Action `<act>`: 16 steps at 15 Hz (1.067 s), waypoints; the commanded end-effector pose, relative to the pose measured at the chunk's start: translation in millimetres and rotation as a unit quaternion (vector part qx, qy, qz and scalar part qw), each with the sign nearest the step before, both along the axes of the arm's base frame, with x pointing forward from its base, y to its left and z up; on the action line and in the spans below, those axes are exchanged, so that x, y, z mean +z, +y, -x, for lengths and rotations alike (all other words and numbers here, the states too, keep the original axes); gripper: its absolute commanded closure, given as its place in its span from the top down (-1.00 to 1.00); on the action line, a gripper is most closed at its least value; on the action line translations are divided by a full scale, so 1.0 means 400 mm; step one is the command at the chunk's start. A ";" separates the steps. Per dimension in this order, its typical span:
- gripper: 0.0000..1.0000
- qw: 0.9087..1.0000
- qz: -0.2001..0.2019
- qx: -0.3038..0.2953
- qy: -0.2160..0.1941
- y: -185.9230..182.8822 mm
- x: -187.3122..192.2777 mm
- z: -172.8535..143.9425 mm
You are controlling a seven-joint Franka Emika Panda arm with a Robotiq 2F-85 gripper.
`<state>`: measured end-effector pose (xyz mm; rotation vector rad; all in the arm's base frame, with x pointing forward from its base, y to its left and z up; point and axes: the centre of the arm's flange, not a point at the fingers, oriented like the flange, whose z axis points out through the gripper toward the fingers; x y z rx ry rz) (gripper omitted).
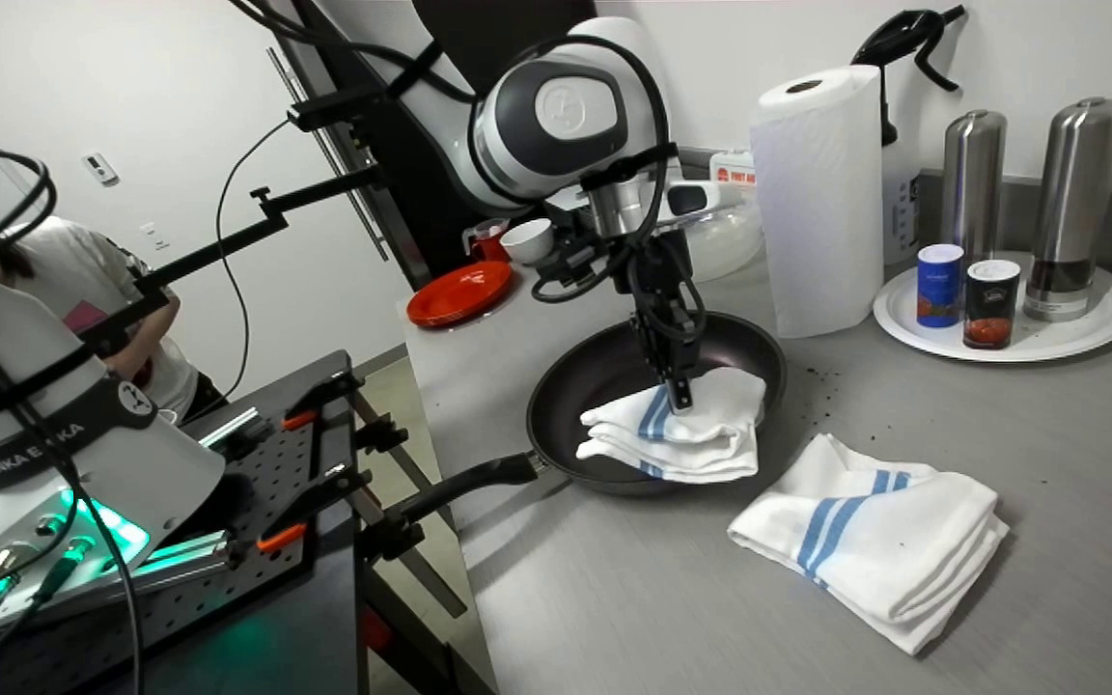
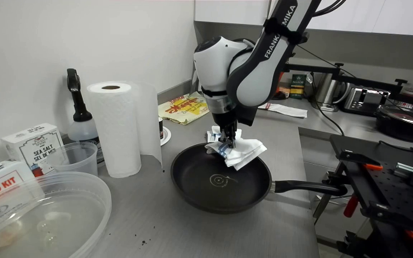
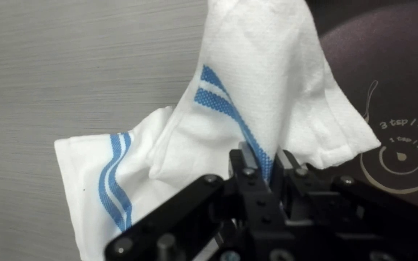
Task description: Use the cloth to wipe the pan
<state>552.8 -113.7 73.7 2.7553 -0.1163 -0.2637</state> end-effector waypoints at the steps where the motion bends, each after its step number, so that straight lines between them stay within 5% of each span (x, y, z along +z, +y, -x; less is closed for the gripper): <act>1: -0.93 1.000 0.018 0.007 0.003 -0.016 -0.058 -0.030; 16: -0.93 0.998 0.064 0.012 0.013 -0.060 -0.144 -0.092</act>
